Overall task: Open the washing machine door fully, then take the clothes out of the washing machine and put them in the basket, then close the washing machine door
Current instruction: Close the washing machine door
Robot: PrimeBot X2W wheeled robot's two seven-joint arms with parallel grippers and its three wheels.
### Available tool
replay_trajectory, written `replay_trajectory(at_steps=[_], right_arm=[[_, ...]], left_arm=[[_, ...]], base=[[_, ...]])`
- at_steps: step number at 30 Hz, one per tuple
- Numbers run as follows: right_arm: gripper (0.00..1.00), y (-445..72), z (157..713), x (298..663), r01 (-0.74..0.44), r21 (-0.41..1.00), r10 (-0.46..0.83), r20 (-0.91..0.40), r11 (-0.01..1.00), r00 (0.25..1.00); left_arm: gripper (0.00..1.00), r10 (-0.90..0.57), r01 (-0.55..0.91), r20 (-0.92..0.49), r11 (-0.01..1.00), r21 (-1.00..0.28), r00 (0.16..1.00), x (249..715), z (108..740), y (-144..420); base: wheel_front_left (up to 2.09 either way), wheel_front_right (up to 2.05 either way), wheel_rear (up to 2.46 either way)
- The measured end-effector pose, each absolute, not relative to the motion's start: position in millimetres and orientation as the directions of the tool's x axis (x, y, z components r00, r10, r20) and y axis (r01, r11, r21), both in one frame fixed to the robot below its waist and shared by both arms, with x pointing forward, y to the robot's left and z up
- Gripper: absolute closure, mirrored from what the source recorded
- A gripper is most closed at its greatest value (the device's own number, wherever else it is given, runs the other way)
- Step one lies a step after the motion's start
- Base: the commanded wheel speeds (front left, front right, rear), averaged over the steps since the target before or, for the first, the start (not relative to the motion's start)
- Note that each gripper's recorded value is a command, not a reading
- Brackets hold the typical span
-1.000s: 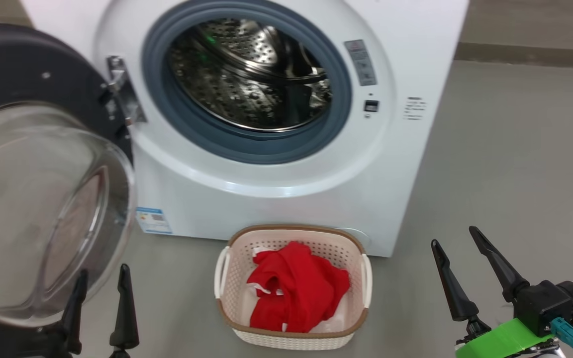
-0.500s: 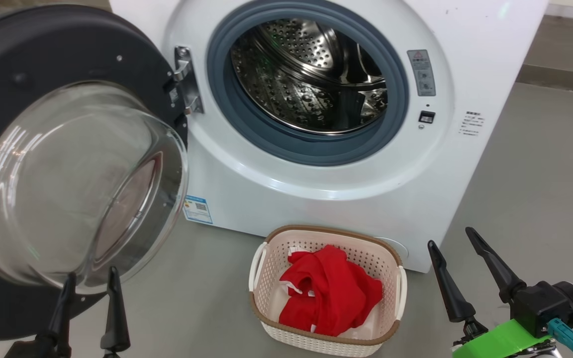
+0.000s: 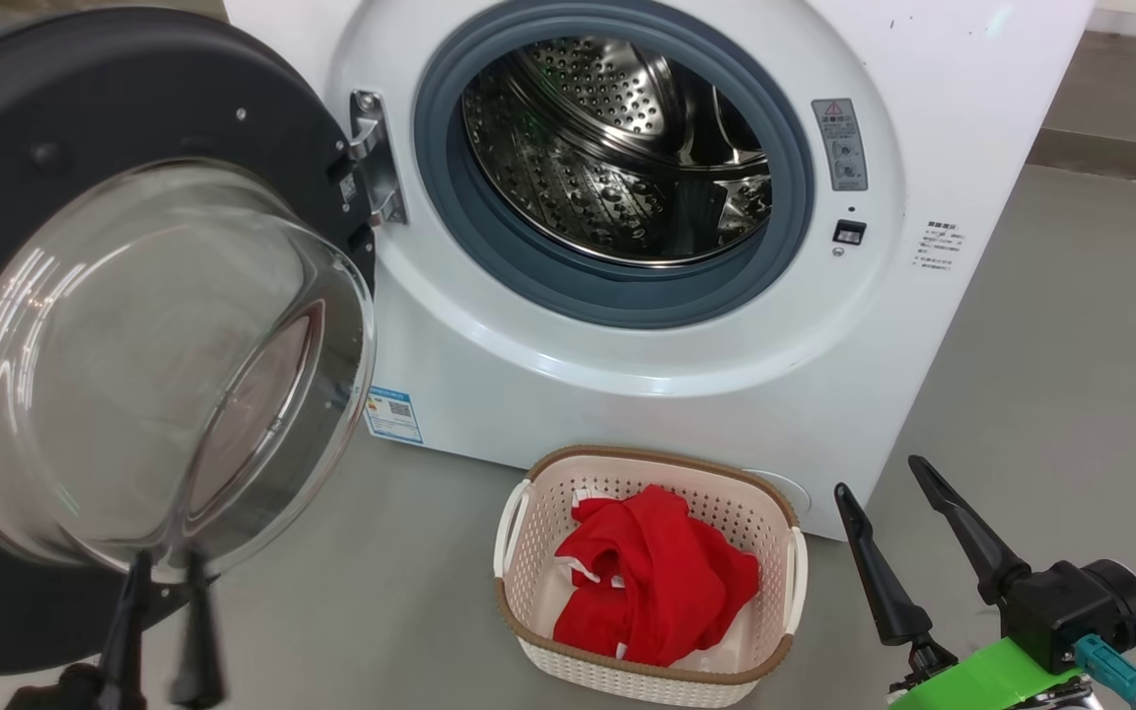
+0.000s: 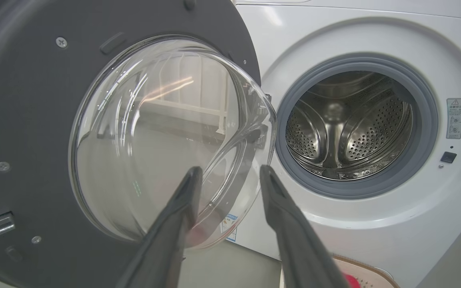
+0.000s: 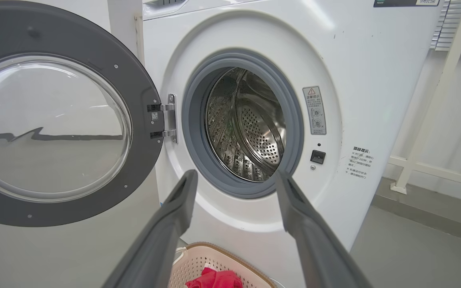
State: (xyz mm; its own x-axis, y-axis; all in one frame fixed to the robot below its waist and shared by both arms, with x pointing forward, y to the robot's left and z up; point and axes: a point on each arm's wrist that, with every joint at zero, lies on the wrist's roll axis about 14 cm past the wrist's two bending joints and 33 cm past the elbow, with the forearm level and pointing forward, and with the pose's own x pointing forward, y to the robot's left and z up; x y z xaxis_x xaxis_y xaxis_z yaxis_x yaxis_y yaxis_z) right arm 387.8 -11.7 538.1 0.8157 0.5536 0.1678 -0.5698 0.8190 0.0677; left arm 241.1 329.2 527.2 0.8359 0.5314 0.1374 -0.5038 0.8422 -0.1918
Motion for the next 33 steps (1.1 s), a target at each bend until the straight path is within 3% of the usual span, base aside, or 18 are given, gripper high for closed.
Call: replay_trajectory(at_steps=[7,12,19,21,23,28,33], right_arm=[[0.0,-12.5,537.6,388.1,-0.568,0.068,0.552,0.167,0.82,0.817],[0.0,-11.6,536.7,388.1,-0.571,0.067,0.555,0.164,0.818,0.815],[0.0,-19.0,535.1,390.1,-0.563,0.051,0.55,0.157,0.825,0.82],[0.0,-20.3,534.1,390.5,-0.56,0.051,0.548,0.155,0.827,0.822],[0.0,-21.1,533.1,390.8,-0.558,0.052,0.546,0.152,0.828,0.824],[0.0,-23.4,529.0,392.3,-0.555,0.054,0.544,0.142,0.83,0.827],[0.0,-27.4,523.3,395.0,-0.55,0.053,0.541,0.127,0.833,0.831]], left_arm=[[1.0,0.568,-0.545,0.283,0.823,-0.161,0.773,235.8,576.5,351.8],[1.0,0.577,-0.615,0.502,0.781,-0.107,0.645,226.7,659.5,381.6],[1.0,0.577,-0.695,0.659,0.71,-0.112,0.483,210.2,742.6,425.3],[1.0,0.6,-0.709,0.656,0.692,-0.138,0.458,208.8,750.3,438.3],[1.0,0.655,-0.687,0.618,0.685,-0.243,0.435,209.8,748.0,453.7],[1.0,0.785,-0.65,0.444,0.613,-0.449,0.433,219.2,721.1,496.6],[1.0,0.847,-0.692,0.225,0.526,-0.495,0.482,232.5,684.1,530.4]], base=[[0.0,0.0,0.0],[0.0,0.0,0.0],[0.0,0.0,0.0],[0.0,0.0,0.0],[0.0,0.0,0.0],[0.0,0.0,0.0],[0.0,0.0,0.0]])
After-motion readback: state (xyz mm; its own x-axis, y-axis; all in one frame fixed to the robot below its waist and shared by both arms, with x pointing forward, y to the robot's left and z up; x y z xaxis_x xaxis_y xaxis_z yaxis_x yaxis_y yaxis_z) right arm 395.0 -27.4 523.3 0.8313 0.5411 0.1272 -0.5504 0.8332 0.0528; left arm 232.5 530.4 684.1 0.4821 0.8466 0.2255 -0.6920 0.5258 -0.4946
